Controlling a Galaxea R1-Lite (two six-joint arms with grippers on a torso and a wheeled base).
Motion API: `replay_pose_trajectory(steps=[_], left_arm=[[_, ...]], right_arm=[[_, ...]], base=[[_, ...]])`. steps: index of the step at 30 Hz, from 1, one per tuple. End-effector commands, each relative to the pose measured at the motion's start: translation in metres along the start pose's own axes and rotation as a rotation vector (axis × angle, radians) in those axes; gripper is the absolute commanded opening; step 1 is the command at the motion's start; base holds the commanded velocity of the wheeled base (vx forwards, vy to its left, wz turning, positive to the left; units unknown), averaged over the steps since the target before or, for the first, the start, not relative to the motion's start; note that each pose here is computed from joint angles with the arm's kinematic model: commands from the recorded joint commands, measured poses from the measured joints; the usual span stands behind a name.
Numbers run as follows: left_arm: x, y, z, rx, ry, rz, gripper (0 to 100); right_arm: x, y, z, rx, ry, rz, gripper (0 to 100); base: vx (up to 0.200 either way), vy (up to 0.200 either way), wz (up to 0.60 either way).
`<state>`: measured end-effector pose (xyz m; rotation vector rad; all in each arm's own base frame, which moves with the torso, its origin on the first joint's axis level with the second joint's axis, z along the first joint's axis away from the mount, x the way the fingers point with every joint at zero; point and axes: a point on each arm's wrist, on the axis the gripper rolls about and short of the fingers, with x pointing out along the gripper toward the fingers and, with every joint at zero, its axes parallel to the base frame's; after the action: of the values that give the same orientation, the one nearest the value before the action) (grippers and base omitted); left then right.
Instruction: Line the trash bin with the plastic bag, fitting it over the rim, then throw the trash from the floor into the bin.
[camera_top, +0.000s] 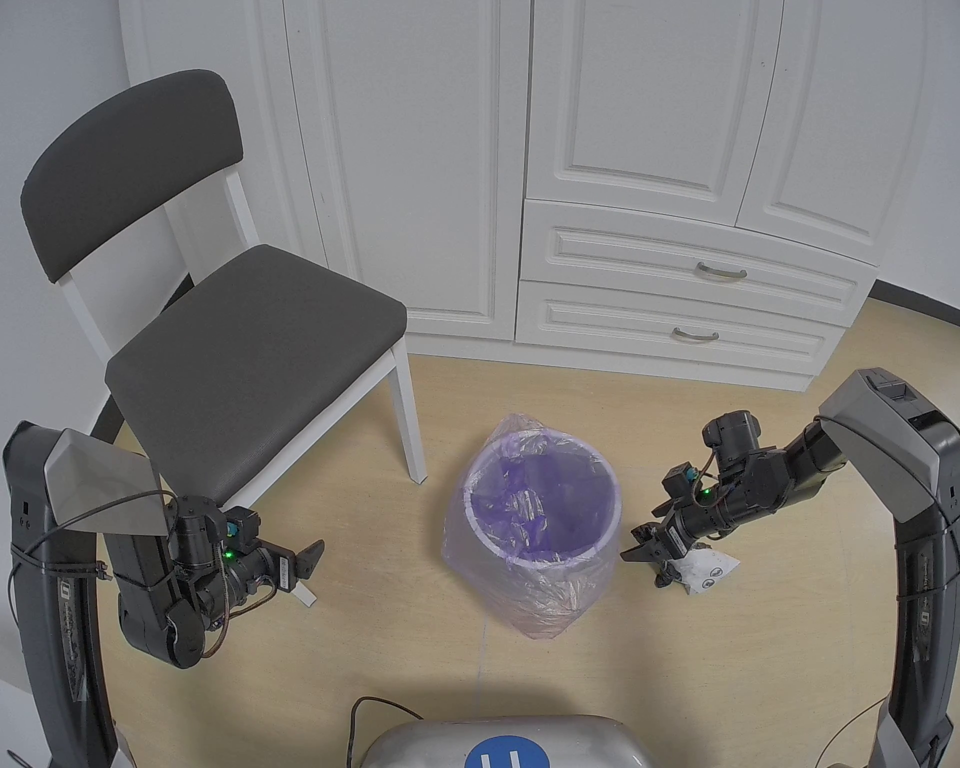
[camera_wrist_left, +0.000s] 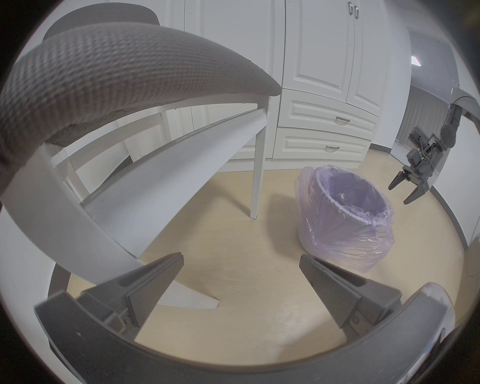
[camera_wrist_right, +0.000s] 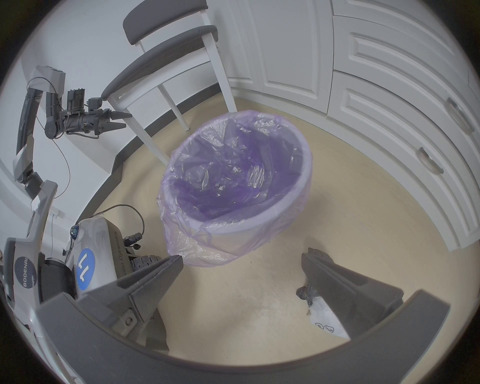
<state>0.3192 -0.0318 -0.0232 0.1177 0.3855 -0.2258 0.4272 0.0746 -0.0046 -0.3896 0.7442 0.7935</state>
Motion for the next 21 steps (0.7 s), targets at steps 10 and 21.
replay_pose_trajectory(steps=[10, 21], left_arm=[[-0.001, 0.005, 0.001, -0.006, -0.006, 0.007, 100], [0.000, 0.004, 0.006, 0.003, -0.027, 0.004, 100]], right_arm=[[0.042, 0.001, -0.001, 0.124, 0.074, 0.028, 100], [0.062, -0.008, 0.015, 0.172, 0.144, 0.011, 100]], base=[[0.000, 0.000, 0.00], [0.000, 0.000, 0.00]])
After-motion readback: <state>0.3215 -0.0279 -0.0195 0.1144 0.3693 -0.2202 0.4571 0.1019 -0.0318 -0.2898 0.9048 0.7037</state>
